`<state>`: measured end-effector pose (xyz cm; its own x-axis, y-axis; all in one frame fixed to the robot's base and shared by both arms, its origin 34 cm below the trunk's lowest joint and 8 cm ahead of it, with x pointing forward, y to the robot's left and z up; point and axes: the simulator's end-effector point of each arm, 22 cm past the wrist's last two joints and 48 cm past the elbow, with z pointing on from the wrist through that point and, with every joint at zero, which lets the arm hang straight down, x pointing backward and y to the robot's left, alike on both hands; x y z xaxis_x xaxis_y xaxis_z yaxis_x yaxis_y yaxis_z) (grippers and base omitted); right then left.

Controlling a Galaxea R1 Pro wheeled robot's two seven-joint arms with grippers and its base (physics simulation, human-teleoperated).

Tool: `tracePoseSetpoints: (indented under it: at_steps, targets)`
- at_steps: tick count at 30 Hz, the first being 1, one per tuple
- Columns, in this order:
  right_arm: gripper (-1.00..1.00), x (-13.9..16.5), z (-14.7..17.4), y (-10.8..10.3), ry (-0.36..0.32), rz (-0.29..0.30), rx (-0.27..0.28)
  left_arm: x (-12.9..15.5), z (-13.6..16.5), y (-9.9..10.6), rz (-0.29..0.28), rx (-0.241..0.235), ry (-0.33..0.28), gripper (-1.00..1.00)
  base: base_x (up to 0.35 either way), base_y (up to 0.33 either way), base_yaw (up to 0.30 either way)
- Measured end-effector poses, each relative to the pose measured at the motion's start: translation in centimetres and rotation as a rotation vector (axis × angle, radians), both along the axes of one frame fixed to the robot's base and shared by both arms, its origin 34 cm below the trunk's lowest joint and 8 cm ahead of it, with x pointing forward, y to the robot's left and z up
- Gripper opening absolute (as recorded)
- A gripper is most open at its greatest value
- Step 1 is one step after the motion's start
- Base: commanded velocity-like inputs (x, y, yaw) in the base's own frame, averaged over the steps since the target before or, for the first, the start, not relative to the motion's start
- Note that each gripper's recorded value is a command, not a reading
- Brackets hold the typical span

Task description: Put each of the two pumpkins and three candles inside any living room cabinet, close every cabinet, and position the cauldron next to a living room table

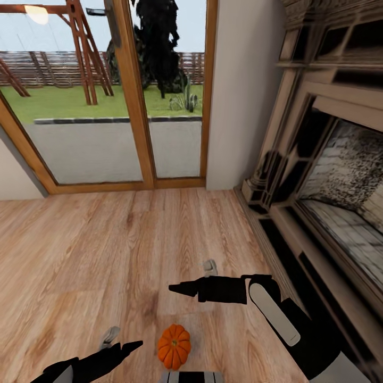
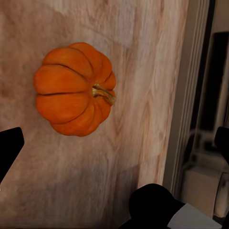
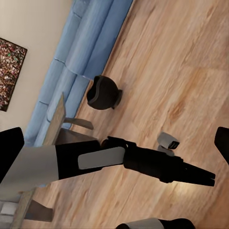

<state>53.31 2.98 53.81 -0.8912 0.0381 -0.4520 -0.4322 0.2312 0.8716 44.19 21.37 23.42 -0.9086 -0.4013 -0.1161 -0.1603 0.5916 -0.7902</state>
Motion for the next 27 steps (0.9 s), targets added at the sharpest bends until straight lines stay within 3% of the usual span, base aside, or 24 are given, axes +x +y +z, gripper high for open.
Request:
tracePoseSetpoints:
  at_steps: [8,18,27]
  targets:
    - [1.00,0.0,-1.6,0.1,0.032,0.002,-0.001,-0.9,-1.3,0.0,-0.001,0.000,0.033,1.00,0.000,0.000,-0.005]
    - [1.00,0.0,-3.2,0.1,0.064,0.004,-0.004,-1.9,-2.5,-0.1,-0.002,-0.001,0.066,1.00,0.000,0.000,-0.160]
    - [1.00,-0.1,-4.9,0.1,0.099,0.005,-0.003,-2.9,-3.8,-0.1,-0.002,-0.001,0.101,1.00,0.000,0.000,-0.024]
